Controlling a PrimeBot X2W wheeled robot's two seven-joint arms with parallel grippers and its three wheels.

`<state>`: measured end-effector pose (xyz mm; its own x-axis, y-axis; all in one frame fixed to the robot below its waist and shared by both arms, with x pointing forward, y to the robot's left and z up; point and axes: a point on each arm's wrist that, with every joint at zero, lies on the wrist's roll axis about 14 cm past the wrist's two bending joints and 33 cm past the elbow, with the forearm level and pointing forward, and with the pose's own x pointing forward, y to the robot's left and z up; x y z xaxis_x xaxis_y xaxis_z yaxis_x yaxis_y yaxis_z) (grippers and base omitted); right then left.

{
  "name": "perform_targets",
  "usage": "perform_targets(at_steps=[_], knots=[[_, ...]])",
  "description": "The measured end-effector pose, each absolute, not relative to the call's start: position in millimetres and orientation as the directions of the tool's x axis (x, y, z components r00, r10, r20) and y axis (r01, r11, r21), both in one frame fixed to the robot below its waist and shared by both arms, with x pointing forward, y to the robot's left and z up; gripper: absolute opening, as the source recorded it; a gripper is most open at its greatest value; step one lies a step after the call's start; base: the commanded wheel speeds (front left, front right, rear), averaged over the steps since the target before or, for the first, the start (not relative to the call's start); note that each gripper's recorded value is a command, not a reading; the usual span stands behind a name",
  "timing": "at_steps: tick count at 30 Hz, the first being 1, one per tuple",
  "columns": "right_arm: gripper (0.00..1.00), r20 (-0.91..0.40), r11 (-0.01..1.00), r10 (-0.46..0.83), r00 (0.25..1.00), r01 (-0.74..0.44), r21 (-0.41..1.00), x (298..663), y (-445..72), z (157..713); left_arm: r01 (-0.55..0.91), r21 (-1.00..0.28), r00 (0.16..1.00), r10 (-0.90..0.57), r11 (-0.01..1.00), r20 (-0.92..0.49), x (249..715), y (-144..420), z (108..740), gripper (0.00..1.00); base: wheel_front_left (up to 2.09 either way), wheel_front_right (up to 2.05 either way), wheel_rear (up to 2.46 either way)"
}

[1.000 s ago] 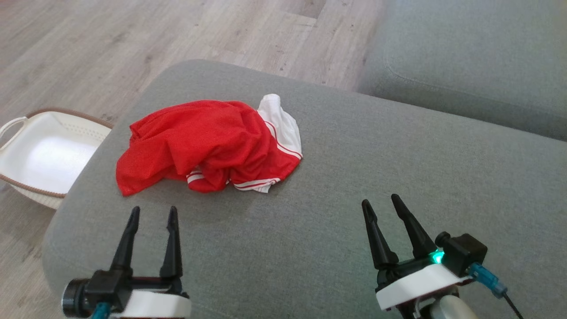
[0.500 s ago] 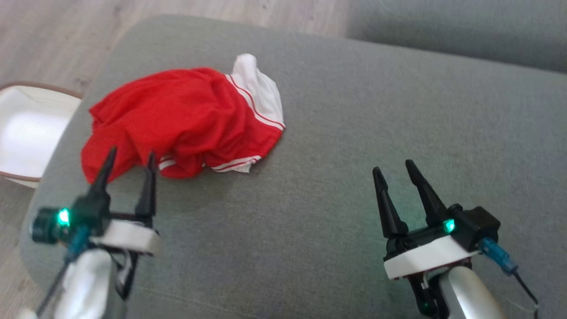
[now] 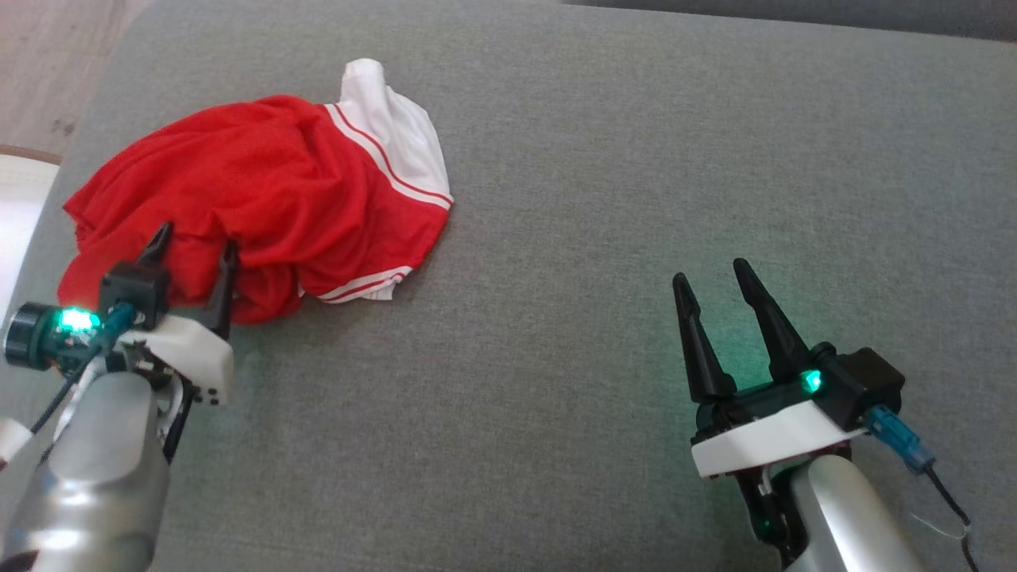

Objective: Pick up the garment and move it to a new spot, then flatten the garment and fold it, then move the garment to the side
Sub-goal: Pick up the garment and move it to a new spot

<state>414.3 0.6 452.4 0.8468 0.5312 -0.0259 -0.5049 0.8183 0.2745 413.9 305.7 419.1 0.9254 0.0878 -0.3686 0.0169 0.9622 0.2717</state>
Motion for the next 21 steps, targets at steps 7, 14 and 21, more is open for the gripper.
perform_targets(at_steps=[7, 14, 21], knots=[[1.00, -0.032, 0.830, 0.513, 0.858, -0.486, 0.274, 415.3, -6.7, 450.7, 0.033, 0.271, 0.925, 0.073, 0.962, -0.373, 428.0, 305.1, 420.2, 0.00, 0.00, 0.00, 0.00], [1.00, -0.003, 0.832, 0.505, 0.863, -0.486, 0.267, 413.4, -9.2, 463.7, -0.022, 0.247, 0.991, 0.054, 0.969, -0.124, 455.6, 301.9, 496.6, 0.00, 0.00, 0.00, 0.00], [1.00, 0.042, 0.835, 0.495, 0.868, -0.489, 0.252, 407.3, -12.8, 484.3, -0.057, 0.229, 0.969, -0.001, 0.972, 0.246, 449.2, 280.2, 610.2, 0.00, 0.00, 0.00, 0.00]])
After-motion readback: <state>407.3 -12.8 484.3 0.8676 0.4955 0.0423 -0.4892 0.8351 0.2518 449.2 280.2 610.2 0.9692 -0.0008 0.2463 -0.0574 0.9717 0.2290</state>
